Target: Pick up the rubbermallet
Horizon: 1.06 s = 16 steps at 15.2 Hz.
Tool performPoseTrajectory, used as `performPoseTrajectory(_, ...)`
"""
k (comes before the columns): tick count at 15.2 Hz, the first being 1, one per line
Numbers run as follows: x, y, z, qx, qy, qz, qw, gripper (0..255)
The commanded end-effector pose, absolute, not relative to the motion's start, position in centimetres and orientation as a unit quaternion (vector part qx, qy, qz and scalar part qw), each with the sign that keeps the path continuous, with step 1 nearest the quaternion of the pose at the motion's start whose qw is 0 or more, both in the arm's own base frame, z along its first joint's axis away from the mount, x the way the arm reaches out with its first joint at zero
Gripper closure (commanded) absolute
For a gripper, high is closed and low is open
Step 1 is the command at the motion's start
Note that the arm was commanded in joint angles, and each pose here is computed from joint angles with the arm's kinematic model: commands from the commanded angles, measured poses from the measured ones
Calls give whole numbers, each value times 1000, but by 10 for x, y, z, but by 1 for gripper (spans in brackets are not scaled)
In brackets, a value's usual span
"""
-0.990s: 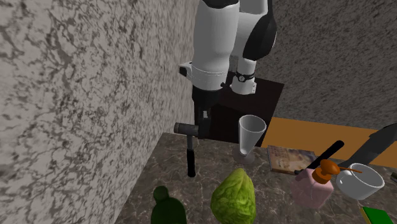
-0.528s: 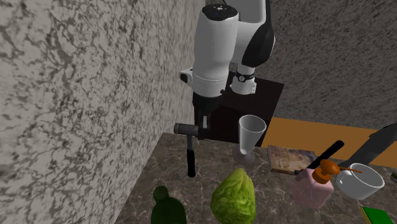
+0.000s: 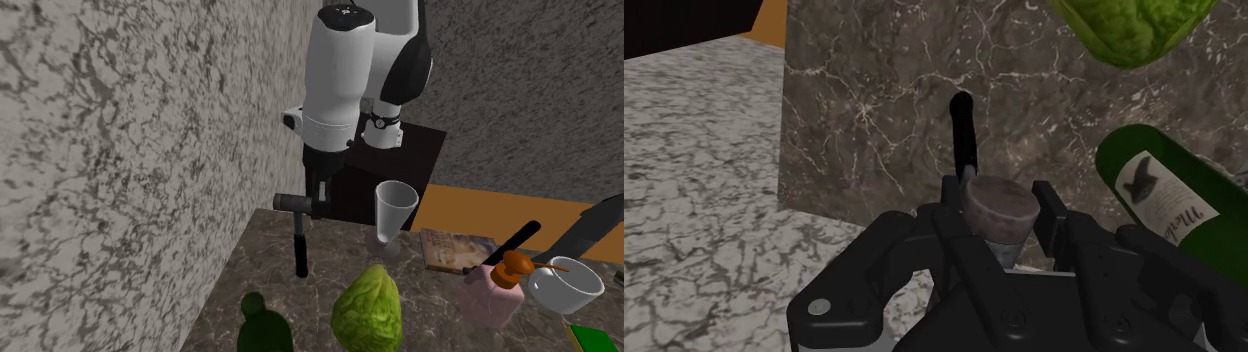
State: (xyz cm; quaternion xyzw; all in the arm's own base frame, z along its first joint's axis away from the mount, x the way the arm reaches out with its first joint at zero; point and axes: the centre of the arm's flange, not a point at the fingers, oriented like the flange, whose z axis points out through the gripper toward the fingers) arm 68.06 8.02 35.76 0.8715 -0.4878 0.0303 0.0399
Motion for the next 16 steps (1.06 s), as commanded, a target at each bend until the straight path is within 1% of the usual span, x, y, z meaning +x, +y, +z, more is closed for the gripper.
performPoseTrajectory(1,681,80,365,872,-488,30,40,255)
performPoseTrajectory(14,681,80,434,871,-488,30,40,255)
performPoseTrajectory(16,681,80,434,871,-488,30,40,255)
